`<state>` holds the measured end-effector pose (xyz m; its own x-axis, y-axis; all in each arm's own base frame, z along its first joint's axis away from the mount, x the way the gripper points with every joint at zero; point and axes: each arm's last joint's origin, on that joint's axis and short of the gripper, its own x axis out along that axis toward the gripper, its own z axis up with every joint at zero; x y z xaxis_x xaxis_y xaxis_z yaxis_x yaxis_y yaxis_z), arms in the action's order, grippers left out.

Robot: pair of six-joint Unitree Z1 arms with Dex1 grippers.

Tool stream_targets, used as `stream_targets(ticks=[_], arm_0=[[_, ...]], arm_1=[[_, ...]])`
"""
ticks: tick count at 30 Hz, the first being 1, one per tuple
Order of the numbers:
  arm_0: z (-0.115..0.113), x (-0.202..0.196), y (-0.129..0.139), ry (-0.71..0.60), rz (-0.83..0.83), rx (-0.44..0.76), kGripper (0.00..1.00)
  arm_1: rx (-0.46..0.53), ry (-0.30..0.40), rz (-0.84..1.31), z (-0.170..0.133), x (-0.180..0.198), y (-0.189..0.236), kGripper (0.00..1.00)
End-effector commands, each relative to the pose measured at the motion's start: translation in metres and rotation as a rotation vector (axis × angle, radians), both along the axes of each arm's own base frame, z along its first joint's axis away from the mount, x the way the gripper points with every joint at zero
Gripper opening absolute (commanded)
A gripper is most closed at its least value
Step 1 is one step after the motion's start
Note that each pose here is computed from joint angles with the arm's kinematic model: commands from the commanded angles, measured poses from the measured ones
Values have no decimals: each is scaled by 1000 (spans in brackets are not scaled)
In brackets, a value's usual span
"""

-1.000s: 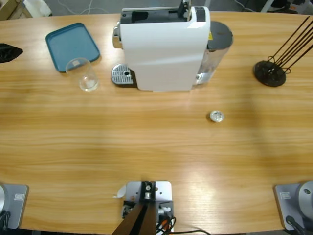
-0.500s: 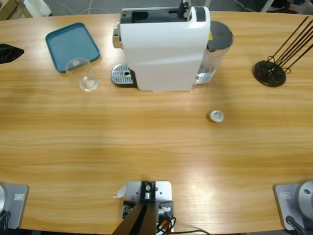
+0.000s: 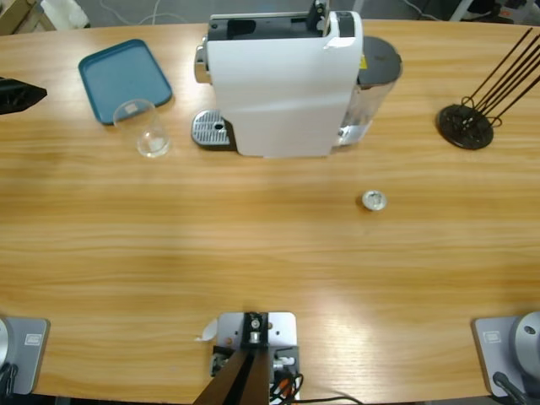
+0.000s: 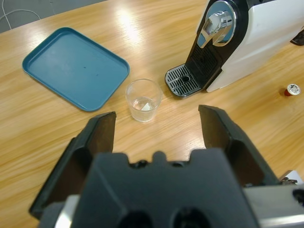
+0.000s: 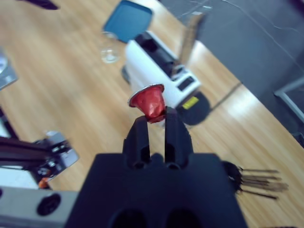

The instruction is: Pour coffee

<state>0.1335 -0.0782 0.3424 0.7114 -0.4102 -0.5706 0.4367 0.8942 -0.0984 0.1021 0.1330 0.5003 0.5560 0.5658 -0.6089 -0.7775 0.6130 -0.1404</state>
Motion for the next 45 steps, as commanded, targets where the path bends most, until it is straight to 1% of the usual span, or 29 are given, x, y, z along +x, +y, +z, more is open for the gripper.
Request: stream_targets(ticks=[1, 7, 10, 14, 17, 23, 27, 35, 45], arm_0=[[-9, 5, -7, 40, -32, 14, 744], [-10, 6, -8, 43, -34, 18, 744], [-10, 6, -8, 45, -34, 20, 743], [-10, 6, -8, 43, -35, 20, 743], [-10, 7, -8, 43, -37, 21, 743], [-12, 10, -11, 52, -44, 20, 743], [-12, 11, -12, 55, -48, 19, 743], [-12, 11, -12, 54, -48, 18, 743], [-12, 11, -12, 55, -48, 19, 745]], arm_1=[[-55, 78, 214, -24, 32, 96, 0], [-71, 52, 331, -50, 62, 152, 0], [-82, 39, 381, -62, 71, 170, 0], [-100, 55, 400, -79, 88, 184, 0], [-111, 59, 380, -87, 104, 183, 0], [-112, 48, 310, -92, 143, 171, 0], [-111, 40, 294, -94, 161, 171, 0], [-125, 70, 283, -110, 182, 175, 0], [-132, 76, 242, -118, 198, 164, 0]])
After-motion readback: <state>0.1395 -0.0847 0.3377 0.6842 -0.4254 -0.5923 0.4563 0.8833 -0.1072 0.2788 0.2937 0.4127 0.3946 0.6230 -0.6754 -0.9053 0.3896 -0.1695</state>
